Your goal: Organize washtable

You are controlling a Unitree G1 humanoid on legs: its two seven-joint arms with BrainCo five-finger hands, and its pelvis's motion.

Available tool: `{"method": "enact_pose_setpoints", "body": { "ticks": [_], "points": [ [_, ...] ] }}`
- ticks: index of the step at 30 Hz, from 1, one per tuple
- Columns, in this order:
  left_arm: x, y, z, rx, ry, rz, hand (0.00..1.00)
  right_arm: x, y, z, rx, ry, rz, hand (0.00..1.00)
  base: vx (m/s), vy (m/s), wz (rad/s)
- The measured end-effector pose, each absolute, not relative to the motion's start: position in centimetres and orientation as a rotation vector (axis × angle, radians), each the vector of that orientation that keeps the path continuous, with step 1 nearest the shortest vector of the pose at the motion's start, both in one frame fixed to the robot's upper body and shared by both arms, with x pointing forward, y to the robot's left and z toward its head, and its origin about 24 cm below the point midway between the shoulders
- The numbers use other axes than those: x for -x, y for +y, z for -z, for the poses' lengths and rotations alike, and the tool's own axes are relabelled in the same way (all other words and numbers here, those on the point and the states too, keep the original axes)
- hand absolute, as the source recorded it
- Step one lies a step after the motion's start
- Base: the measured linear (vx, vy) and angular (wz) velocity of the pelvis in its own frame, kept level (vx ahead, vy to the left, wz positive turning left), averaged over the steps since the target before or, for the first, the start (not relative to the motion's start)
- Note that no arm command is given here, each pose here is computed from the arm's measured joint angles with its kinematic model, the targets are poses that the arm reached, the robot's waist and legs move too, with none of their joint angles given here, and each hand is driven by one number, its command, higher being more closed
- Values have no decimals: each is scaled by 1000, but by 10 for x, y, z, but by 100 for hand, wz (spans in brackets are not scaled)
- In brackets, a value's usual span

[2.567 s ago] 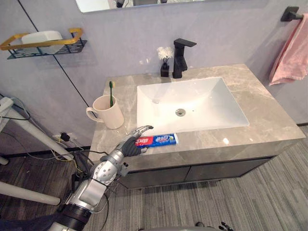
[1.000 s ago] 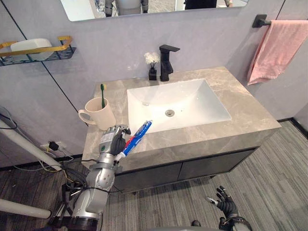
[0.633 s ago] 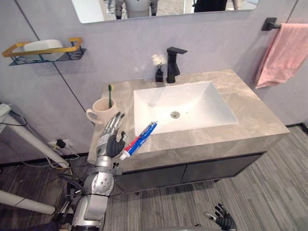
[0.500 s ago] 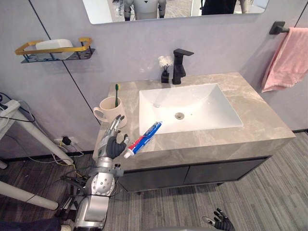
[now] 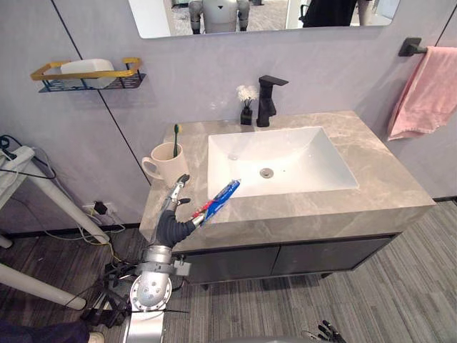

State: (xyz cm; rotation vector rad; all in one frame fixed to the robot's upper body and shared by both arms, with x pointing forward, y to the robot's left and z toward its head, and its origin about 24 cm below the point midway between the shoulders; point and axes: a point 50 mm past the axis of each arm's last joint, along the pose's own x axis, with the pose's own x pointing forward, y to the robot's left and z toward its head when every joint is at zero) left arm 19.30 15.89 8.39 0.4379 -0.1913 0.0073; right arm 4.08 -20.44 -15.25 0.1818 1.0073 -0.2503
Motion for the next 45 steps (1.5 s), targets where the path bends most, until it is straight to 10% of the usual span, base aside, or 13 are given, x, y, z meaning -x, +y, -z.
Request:
{"method": "enact_pose_setpoints", "body": {
  "ticks": [45],
  "points": [
    [-196, 167, -55, -533, 4, -5, 0, -46, -207, 147, -216, 973, 207, 0, -5, -7, -3]
  ]
}}
